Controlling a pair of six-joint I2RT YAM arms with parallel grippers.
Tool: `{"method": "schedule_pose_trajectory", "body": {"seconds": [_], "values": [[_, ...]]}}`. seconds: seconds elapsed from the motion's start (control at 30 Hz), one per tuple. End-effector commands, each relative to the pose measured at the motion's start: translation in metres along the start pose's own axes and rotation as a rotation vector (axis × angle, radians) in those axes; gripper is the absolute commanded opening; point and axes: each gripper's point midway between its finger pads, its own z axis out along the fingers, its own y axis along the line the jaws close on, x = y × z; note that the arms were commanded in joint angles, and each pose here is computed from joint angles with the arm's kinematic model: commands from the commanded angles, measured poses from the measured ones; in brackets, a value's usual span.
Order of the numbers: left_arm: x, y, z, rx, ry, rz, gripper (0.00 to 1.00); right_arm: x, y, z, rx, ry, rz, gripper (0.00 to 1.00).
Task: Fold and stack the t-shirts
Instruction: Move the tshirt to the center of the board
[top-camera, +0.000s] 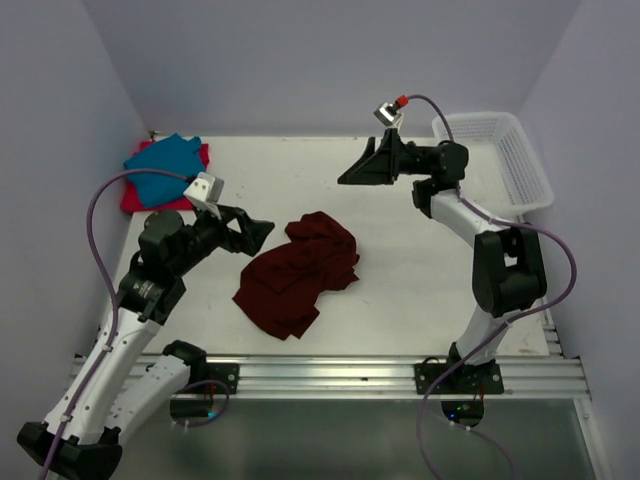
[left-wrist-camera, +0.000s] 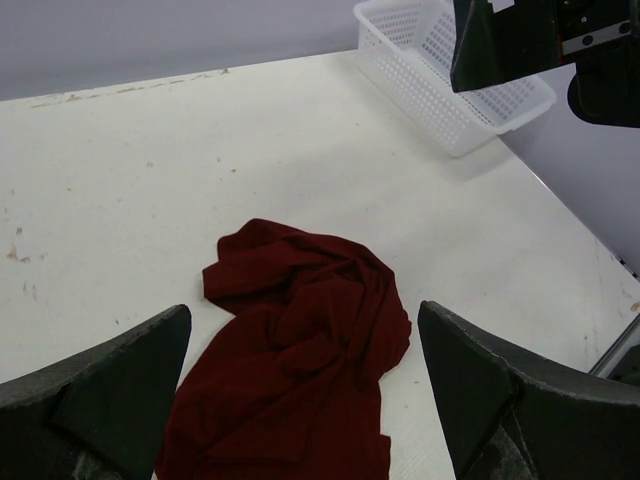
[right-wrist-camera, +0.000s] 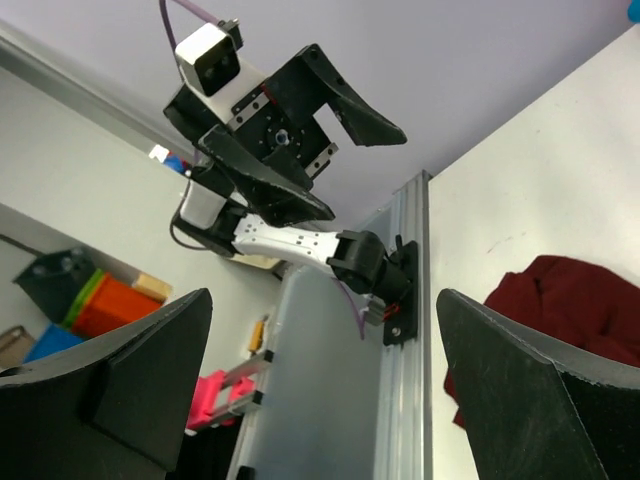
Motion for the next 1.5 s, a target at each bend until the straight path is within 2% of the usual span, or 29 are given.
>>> {"method": "schedule_pose_trajectory", "body": {"seconds": [0.0,0.2,0.23,0.27,0.3,0.33,0.37,0.4,0.43,0.47,0.5,0.57,0.63,0.77,0.87,0.93,1.13,1.17,1.3,1.33,1.4,1.43,1.47], "values": [[-0.008,-0.002,-0.002,0.001,-0.028,0.013,1.0,0.004,0.036,-0.001,-0.036,0.042,-0.245,0.99],[0.007,0.003,0.0,-0.018,0.018,-0.01,1.0,0.004,0.027,-0.005,-0.007,0.035,-0.222,0.99],[0.009,0.004,0.001,-0.02,0.025,-0.011,1.0,0.0,0.023,-0.008,0.007,0.028,-0.267,0.99],[0.011,0.004,0.001,-0.015,0.029,-0.013,1.0,-0.002,0.014,-0.01,0.04,0.019,-0.192,0.99],[0.013,0.004,0.002,-0.012,0.031,-0.017,1.0,-0.009,0.019,-0.011,0.064,-0.006,-0.21,0.99],[0.012,0.003,0.002,-0.009,0.031,-0.016,1.0,-0.023,0.009,-0.018,0.125,-0.039,-0.419,0.99],[0.012,0.003,0.002,-0.009,0.029,-0.016,1.0,0.001,-0.036,-0.034,0.341,-0.025,-0.093,0.99],[0.01,0.003,0.002,-0.009,0.025,-0.015,1.0,0.007,-0.059,-0.055,0.596,0.032,-0.173,0.99],[0.008,0.002,0.002,-0.008,0.02,-0.014,1.0,-0.016,-0.077,-0.061,0.876,0.103,-0.366,0.99],[0.008,0.002,0.003,-0.002,0.022,-0.012,1.0,-0.001,-0.079,-0.065,0.897,0.184,-0.327,0.99],[0.009,0.002,0.005,0.001,0.024,-0.013,1.0,-0.007,-0.074,-0.062,0.889,0.177,-0.33,0.99],[0.009,0.001,0.009,0.011,0.028,-0.015,1.0,-0.019,-0.073,-0.069,0.98,0.125,-0.364,0.99],[0.009,0.002,0.011,0.009,0.035,-0.018,1.0,-0.016,-0.072,-0.068,1.013,0.099,-0.364,0.99],[0.027,0.02,0.016,-0.069,0.077,-0.027,1.0,-0.016,-0.068,-0.097,1.192,0.059,-0.382,0.99],[0.073,0.047,0.024,-0.187,0.235,-0.061,0.99,-0.009,-0.061,-0.118,1.308,0.012,-0.384,0.99],[0.121,0.06,0.027,-0.236,0.408,-0.105,0.97,0.008,-0.066,-0.123,1.329,0.02,-0.366,0.99],[0.211,0.053,0.034,-0.173,0.66,-0.159,0.9,0.039,-0.066,-0.135,1.381,0.023,-0.339,0.99],[0.209,0.053,0.038,-0.169,0.668,-0.148,0.86,0.042,-0.067,-0.134,1.376,0.024,-0.335,0.99],[0.195,0.056,0.061,-0.196,0.641,-0.131,0.83,0.049,-0.068,-0.129,1.359,0.036,-0.331,0.99],[0.195,0.057,0.067,-0.193,0.635,-0.13,0.8,0.049,-0.066,-0.127,1.351,0.03,-0.335,0.99],[0.19,0.055,0.075,-0.18,0.619,-0.131,0.62,0.05,-0.064,-0.125,1.343,0.031,-0.338,0.99],[0.192,0.055,0.078,-0.172,0.621,-0.134,0.5,0.05,-0.064,-0.125,1.344,0.031,-0.338,0.99],[0.189,0.051,0.081,-0.154,0.62,-0.142,0.29,0.05,-0.062,-0.125,1.342,0.03,-0.342,0.99]]}}
